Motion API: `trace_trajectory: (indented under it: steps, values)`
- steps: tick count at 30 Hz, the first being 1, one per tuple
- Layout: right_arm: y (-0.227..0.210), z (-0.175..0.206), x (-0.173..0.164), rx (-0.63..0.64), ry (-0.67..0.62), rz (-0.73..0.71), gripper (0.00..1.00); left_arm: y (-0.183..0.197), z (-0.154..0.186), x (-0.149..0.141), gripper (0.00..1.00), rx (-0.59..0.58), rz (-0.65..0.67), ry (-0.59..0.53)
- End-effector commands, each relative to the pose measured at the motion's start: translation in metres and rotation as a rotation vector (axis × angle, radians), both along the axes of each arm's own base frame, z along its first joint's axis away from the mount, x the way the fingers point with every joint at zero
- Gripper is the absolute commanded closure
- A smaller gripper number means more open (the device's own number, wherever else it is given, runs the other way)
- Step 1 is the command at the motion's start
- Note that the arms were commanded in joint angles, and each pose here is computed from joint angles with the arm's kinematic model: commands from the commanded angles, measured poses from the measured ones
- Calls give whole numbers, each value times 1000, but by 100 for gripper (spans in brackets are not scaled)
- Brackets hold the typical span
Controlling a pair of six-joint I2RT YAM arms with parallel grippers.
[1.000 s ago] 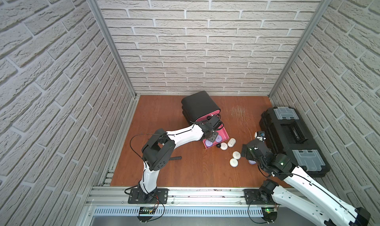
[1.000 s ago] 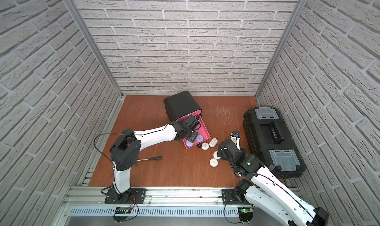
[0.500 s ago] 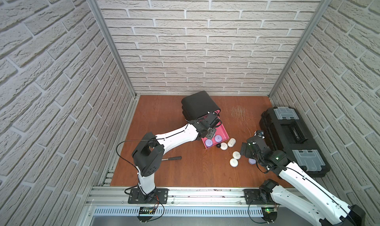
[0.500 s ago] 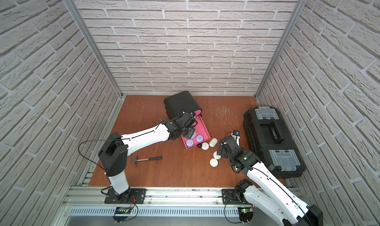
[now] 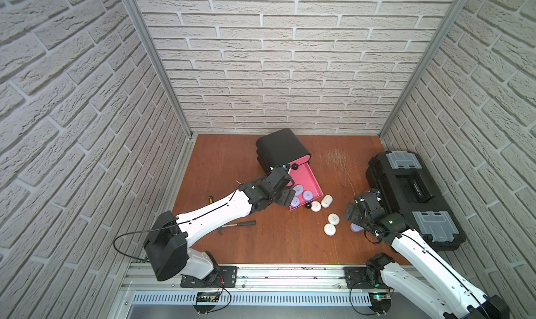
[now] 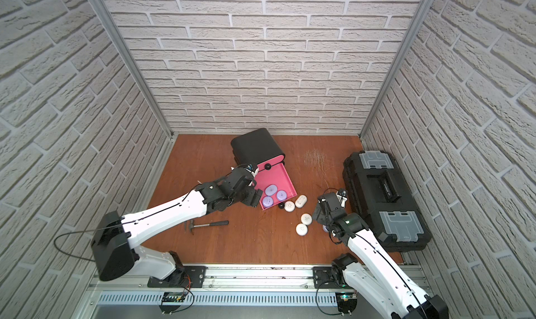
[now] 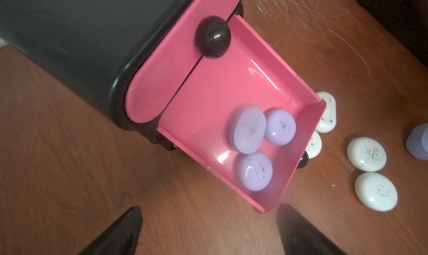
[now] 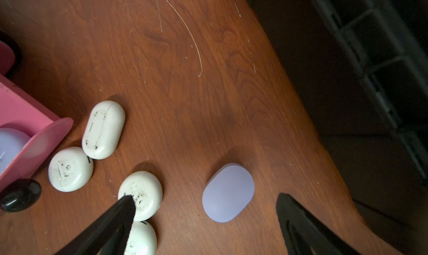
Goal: Put the bluetooth earphones in the drawer according to color
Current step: Pick up the Bluetooth earphone from the center of the board.
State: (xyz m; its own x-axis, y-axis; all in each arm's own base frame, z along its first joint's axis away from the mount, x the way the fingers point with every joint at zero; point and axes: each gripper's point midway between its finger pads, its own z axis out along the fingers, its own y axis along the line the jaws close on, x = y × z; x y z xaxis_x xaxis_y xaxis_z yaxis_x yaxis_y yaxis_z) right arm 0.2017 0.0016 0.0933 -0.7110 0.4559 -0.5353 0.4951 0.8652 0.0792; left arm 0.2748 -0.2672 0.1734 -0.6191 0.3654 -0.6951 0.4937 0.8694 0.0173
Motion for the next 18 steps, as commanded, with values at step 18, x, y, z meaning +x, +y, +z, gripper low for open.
trace_trajectory:
  steps: [18]
  values:
    - [0, -55, -6, 220, 187, -211, 20, 54, 1, -11, 2, -39, 81, -194]
